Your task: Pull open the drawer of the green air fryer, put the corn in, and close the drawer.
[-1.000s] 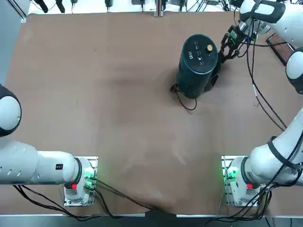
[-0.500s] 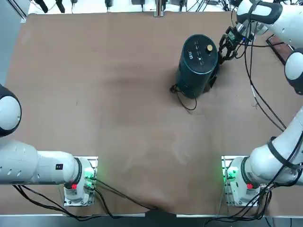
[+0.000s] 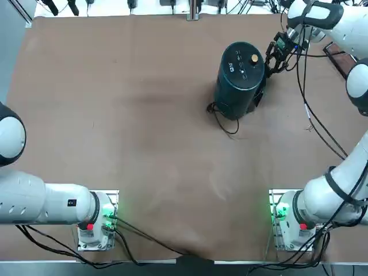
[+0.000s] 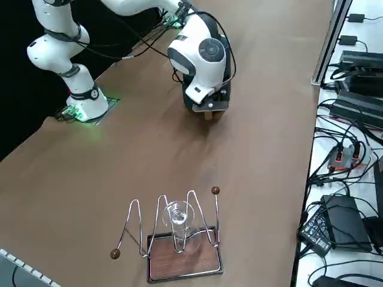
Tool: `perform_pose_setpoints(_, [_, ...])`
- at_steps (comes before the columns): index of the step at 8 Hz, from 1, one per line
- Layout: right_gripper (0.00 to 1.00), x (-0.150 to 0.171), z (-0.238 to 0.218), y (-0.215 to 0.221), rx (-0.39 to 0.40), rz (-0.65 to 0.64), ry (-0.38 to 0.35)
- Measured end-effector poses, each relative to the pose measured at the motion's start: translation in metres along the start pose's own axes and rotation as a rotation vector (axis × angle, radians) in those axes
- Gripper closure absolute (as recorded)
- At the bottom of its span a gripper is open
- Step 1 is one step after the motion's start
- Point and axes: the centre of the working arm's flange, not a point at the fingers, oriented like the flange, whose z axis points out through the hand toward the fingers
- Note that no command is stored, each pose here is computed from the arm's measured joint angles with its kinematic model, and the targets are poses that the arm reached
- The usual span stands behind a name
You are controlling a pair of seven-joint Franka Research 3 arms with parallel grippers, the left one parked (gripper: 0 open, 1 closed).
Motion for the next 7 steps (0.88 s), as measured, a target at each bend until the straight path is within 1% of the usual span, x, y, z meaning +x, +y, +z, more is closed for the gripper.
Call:
perform_pose_setpoints(2, [0.55,-0.003,0.000,0.004,0.006,0.001,0.007])
perform_pose_setpoints(5, [0.55,-0.012,0.021,0.010,0.025,0.007,0.012])
perform_pose_setpoints(7, [0.55,-0.017,0.023,0.011,0.036,0.012,0.005])
